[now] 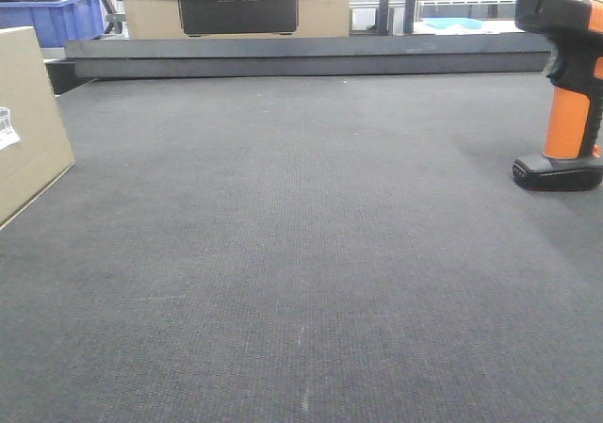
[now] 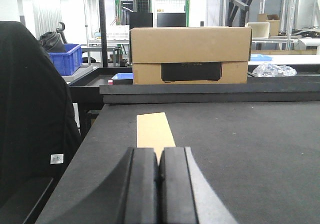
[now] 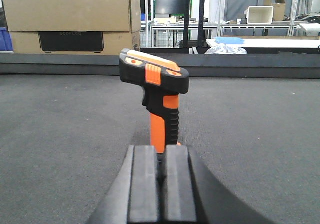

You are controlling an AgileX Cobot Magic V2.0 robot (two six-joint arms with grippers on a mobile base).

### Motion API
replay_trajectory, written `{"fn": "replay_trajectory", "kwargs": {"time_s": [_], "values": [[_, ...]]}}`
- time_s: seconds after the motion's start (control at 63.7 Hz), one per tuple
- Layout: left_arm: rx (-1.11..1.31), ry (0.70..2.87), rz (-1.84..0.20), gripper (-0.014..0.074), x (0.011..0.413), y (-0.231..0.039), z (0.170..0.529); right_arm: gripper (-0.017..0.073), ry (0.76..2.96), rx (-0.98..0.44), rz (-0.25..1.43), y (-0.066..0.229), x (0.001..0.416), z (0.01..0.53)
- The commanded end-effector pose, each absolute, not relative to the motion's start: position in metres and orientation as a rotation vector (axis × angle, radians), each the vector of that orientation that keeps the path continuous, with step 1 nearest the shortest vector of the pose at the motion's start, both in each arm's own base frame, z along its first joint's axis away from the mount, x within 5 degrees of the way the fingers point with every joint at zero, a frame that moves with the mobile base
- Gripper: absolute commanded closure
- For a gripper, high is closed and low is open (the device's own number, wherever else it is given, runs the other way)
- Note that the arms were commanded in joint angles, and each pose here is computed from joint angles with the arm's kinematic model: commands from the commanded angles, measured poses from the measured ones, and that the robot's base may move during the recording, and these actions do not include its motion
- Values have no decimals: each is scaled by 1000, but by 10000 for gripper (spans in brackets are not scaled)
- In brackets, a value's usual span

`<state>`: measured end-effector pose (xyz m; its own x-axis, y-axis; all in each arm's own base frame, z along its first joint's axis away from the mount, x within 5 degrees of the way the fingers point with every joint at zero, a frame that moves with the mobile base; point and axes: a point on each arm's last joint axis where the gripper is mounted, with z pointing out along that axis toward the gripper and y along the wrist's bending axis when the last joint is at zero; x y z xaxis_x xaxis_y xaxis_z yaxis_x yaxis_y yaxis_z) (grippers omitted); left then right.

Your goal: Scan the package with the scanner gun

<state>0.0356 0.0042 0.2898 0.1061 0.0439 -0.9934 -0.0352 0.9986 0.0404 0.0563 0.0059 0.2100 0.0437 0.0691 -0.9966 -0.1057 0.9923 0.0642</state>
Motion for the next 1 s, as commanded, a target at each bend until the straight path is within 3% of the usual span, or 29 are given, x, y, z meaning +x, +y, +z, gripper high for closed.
{"fn": "replay_trajectory", "kwargs": {"time_s": [0.0, 0.612, 0.989], "values": [[2, 1449, 55, 694, 35, 4, 290, 727, 1506, -38, 124, 6, 56, 211], [6, 1457, 57, 694, 37, 4, 285, 727, 1506, -38, 124, 6, 56, 211], [-94, 1489, 70, 694, 56, 6, 213, 727, 1506, -38, 124, 6, 56, 211]]}}
